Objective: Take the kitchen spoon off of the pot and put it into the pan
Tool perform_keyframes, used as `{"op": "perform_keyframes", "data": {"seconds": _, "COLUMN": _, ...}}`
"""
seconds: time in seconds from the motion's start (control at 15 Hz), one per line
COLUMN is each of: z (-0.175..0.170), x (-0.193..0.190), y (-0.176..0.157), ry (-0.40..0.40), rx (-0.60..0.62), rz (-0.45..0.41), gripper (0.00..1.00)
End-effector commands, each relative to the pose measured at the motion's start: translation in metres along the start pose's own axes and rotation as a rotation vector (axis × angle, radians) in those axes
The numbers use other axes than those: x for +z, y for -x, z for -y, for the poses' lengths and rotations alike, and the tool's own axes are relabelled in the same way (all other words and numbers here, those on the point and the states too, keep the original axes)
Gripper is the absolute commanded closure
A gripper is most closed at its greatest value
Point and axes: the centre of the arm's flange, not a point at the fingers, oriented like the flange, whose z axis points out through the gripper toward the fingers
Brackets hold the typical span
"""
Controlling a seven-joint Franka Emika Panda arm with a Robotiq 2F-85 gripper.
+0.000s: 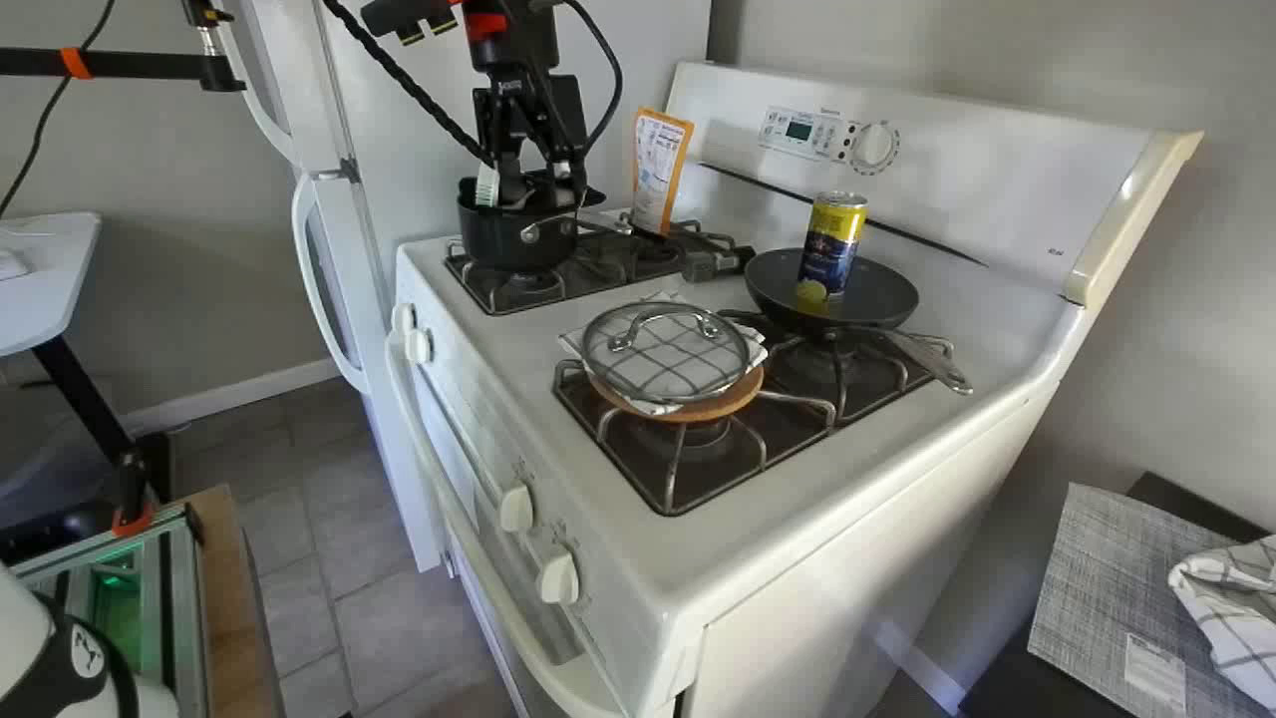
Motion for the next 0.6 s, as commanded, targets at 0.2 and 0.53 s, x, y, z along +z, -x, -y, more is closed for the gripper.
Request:
{"op": "perform_keyframes", "data": {"seconds": 0.2, "z": 0.000, "x": 0.000, "y": 0.000, "ry": 0.000, "rx": 0.000, "rz": 0.000, "gripper": 0.00}}
{"op": "perform_keyframes", "data": {"seconds": 0.53, "z": 0.031, "x": -0.003, "y": -0.017, "ry": -0.046, "rx": -0.147, "rz": -0.135, "gripper": 0.00}}
